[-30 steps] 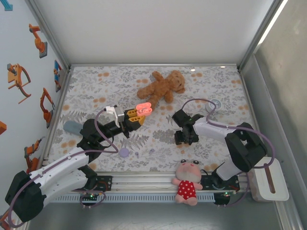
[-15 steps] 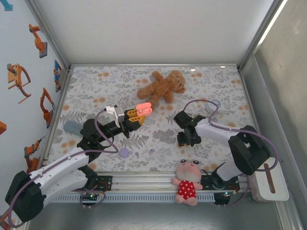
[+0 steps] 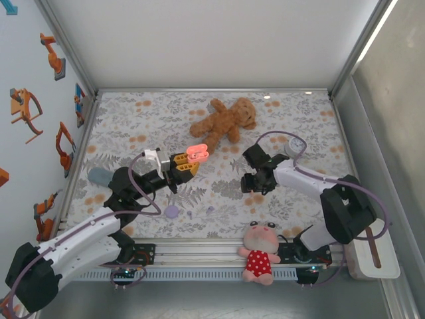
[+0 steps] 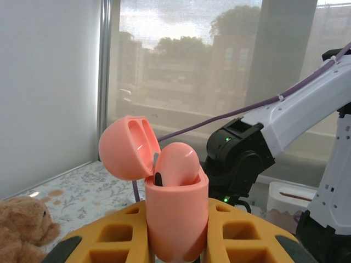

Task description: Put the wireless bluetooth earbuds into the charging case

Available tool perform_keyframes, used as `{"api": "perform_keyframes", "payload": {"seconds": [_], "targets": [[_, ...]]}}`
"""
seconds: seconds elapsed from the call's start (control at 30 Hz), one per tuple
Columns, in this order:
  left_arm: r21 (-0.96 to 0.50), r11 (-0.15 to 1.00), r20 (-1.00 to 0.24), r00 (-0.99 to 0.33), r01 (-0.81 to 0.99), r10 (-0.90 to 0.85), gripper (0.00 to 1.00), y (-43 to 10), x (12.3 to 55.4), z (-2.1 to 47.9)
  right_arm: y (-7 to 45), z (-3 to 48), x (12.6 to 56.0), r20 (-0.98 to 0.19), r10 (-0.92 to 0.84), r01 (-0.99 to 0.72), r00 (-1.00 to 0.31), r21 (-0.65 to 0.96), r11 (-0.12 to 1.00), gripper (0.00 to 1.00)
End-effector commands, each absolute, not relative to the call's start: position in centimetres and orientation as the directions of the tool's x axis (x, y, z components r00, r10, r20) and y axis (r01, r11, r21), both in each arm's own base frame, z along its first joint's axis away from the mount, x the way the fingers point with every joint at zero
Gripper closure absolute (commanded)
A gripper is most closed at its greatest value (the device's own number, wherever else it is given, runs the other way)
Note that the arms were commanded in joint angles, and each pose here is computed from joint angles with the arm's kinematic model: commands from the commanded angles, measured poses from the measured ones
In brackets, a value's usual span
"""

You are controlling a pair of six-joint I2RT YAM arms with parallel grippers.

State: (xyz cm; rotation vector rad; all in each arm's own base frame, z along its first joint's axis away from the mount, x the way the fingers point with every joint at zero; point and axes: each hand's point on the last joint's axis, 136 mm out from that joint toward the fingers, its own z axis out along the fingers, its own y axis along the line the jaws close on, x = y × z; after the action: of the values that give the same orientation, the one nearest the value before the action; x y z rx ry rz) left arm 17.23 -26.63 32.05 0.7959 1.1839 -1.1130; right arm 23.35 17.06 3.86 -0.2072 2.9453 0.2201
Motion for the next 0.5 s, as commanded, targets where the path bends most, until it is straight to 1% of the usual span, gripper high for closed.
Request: {"api": "perform_keyframes", "payload": {"seconds": [0.0, 0.2, 0.47], "targets": [[-0.041, 0.301, -0.969, 0.036, 0.953, -0.246, 0.86, -26.3, 16.7, 32.3, 17.8, 3.8, 24.0, -0.19, -0.145, -0.174, -0.971, 0.145, 0.974, 0.44], [-0.041, 0.312, -0.969, 0.038, 0.949, -0.243, 0.86, -26.1, 16.7, 32.2, 17.5, 2.8, 24.0, -0.163, -0.158, -0.177, -0.974, 0.114, 0.977, 0.49], [-0.044, 0.312, -0.97, 0.034, 0.949, -0.239, 0.86, -26.1, 16.8, 32.1, 17.6, 2.3, 24.1, -0.152, -0.161, -0.179, -0.975, 0.115, 0.977, 0.55]]}}
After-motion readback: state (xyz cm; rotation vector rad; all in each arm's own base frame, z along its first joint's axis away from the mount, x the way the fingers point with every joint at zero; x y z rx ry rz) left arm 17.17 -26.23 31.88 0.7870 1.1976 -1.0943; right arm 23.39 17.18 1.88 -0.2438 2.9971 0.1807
